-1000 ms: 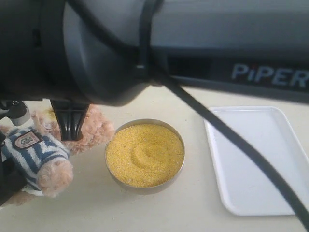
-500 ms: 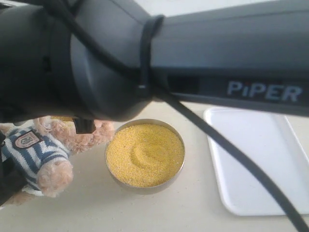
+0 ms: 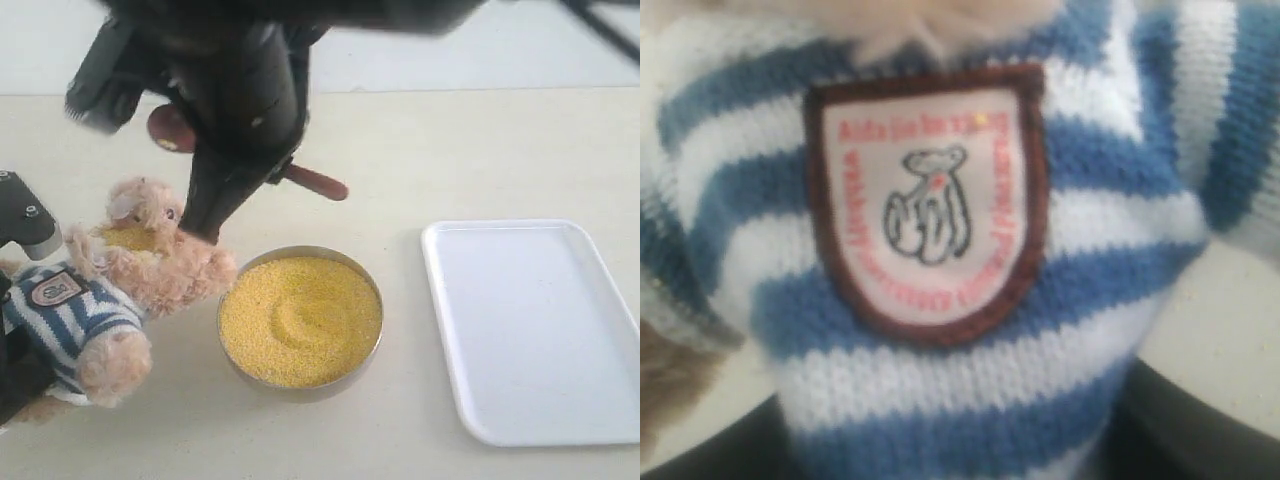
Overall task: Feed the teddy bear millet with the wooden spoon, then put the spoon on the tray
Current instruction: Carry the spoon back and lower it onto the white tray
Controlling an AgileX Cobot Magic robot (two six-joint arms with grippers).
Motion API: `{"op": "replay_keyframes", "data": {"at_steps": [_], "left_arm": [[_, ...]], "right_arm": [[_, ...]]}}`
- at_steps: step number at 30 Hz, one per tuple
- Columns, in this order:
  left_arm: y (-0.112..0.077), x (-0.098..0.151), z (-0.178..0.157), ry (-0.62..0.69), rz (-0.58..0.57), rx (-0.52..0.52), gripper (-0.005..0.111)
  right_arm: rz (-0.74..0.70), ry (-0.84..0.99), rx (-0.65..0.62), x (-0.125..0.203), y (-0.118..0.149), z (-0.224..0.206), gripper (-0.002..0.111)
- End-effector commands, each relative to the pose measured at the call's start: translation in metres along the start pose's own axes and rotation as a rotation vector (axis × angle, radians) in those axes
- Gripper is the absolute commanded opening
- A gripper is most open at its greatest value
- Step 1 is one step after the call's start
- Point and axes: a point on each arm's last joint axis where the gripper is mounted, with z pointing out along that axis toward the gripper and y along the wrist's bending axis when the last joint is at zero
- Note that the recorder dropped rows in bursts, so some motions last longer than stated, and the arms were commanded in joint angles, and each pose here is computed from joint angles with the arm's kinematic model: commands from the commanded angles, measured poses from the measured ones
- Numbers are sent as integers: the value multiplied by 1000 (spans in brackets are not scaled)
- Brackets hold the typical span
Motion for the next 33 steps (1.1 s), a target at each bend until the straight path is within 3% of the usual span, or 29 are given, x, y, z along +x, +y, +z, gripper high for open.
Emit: {"op": "replay_keyframes", "data": {"at_steps": [1, 6, 10, 15, 19, 25, 33], "left_arm": [[0, -3, -3, -30, -44, -15, 4], [1, -3, -3, -37, -75, -24, 4], [1, -5, -4, -52, -137, -30, 4], [6, -14, -12, -97, -309, -45, 4], [10, -14, -13, -97, -381, -86, 4], [12, -14, -14, -107, -405, -105, 4], [13, -17, -14, -136, -422, -110, 4]], "right_arm": [[289, -6, -163, 32, -52, -13, 0], [468, 69, -197, 85, -79, -11, 0], [592, 163, -183, 140, -84, 9, 0], [742, 291, -208, 204, -71, 47, 0], [858, 307, -238, 240, -52, 80, 0], [1020, 246, -195, 271, -37, 108, 0], [1019, 302, -214, 274, -30, 138, 0]]}}
